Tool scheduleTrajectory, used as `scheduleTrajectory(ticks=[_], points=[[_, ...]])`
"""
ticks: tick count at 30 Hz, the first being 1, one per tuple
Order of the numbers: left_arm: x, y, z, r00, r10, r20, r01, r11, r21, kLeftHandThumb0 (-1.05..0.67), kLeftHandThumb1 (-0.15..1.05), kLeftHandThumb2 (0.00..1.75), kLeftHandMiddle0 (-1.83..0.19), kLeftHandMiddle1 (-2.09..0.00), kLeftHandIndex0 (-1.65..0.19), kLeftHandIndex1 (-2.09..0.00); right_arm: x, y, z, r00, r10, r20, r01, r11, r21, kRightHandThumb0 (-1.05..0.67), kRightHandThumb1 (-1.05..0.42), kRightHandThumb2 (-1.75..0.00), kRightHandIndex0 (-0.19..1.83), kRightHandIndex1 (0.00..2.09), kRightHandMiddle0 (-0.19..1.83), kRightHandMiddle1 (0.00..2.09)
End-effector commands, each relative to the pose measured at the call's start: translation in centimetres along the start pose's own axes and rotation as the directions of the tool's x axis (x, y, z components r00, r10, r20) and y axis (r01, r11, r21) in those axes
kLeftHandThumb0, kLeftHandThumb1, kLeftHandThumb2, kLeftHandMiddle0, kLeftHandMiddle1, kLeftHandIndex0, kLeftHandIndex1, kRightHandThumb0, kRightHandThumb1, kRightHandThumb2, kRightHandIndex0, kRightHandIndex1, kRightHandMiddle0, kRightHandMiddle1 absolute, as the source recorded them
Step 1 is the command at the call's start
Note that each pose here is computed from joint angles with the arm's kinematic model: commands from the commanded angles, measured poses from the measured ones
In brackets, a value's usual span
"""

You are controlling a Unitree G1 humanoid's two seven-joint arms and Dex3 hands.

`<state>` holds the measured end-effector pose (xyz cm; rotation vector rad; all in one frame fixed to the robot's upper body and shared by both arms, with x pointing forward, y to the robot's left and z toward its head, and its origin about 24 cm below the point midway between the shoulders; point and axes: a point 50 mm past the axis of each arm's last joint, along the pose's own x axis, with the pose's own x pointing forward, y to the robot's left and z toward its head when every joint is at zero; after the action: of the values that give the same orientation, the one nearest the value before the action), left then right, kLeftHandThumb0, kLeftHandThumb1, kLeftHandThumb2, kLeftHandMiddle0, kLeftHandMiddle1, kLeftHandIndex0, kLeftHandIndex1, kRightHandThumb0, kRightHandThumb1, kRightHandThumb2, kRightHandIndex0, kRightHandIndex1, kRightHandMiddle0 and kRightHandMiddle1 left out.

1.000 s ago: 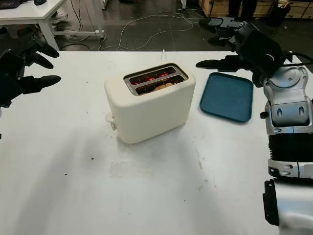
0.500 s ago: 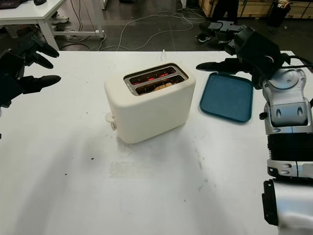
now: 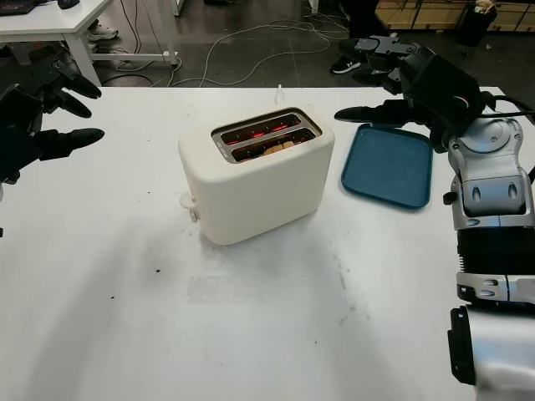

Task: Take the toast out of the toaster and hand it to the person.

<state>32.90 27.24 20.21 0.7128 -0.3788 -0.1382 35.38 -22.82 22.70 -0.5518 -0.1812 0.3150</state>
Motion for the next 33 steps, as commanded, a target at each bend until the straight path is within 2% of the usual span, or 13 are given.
scheduleTrajectory(ticks=[1,33], points=[[-0.11,-0.06,0.01,1.000,0.006,0.007,-0.006,1.000,-0.008,-1.05,0.92,0.14,0.00,-1.62,0.00,-1.51,-0.02,-0.18,0.47,1.000,-0.012,0.012,0.013,1.000,-0.016,-0.52,-0.70,0.00,0.00,0.73,0.40,0.01],[0.04,0.00,0.11,1.000,-0.003,0.023,0.002,1.000,0.018,-1.05,0.92,0.16,0.00,-1.61,0.00,-1.51,0.16,-0.12,0.74,1.000,-0.019,-0.001,0.019,0.999,-0.028,-0.52,-0.70,0.00,0.02,0.73,0.42,0.01]])
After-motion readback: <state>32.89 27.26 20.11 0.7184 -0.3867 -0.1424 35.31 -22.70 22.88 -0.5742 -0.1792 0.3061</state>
